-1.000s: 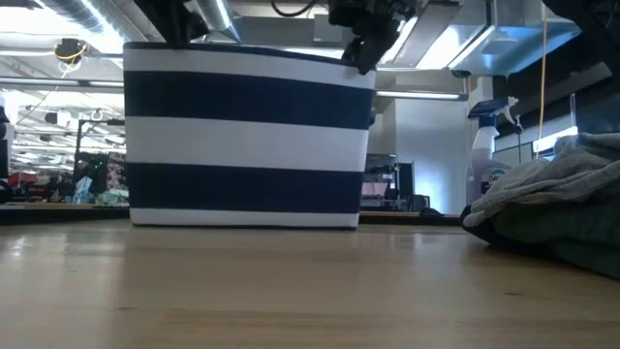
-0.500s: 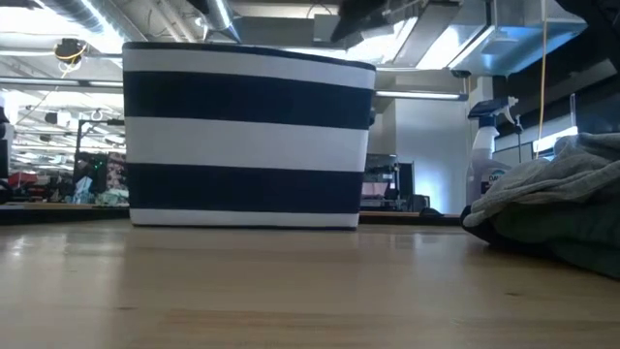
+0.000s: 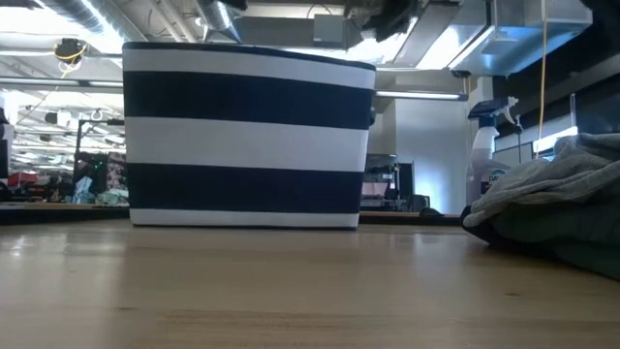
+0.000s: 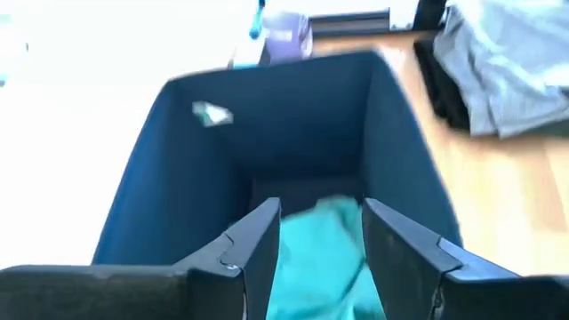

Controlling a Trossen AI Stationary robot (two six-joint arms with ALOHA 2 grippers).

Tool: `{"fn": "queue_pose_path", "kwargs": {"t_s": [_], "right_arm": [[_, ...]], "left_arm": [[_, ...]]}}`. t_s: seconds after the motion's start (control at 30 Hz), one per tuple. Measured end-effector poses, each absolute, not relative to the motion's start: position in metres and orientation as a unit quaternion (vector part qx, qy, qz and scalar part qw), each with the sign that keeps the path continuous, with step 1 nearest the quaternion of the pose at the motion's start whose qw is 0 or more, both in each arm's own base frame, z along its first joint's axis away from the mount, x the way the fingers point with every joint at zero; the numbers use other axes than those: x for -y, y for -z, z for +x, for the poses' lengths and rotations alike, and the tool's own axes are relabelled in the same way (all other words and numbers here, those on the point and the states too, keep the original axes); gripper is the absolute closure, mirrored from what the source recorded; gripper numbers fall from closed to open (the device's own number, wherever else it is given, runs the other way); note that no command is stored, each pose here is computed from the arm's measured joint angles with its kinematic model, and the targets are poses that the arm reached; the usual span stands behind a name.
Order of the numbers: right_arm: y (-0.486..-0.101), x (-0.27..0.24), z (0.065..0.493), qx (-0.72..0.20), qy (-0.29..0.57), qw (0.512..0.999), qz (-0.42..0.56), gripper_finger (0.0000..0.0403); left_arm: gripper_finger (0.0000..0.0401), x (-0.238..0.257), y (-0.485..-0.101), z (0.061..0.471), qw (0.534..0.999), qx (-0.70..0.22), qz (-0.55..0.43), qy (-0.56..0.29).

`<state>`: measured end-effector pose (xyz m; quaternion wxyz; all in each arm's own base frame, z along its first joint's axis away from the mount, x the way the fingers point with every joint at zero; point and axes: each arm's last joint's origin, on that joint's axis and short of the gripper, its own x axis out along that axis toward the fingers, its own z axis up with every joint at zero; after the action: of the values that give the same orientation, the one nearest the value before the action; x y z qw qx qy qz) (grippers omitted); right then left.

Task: Fold Laundry from Bin
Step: Move the stack of folded clothes to the center of the table

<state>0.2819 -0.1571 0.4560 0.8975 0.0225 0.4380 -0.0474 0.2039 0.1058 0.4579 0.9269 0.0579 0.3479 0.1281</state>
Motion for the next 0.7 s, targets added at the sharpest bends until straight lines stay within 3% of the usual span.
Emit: {"fn": "queue_pose_path", "kwargs": {"t_s": [0.2, 0.37, 0.7], "right_arm": [[-0.478, 0.116, 0.247, -0.431, 0.016, 0.900, 0.060, 0.0295], [-0.479, 0.081, 0.231, -0.434, -0.014, 0.897, 0.084, 0.0296], [-0.397, 0.011, 0.215, -0.587, -0.041, 0.790, 0.171, 0.0272]], "left_arm": [[0.0248, -0.088, -0.461, 0.226, 0.948, -0.303, 0.074, -0.064], [0.0248, -0.061, -0.442, 0.264, 0.938, -0.335, 0.086, 0.004], [0.0249, -0.004, -0.406, 0.313, 0.912, -0.383, 0.103, 0.109]]}}
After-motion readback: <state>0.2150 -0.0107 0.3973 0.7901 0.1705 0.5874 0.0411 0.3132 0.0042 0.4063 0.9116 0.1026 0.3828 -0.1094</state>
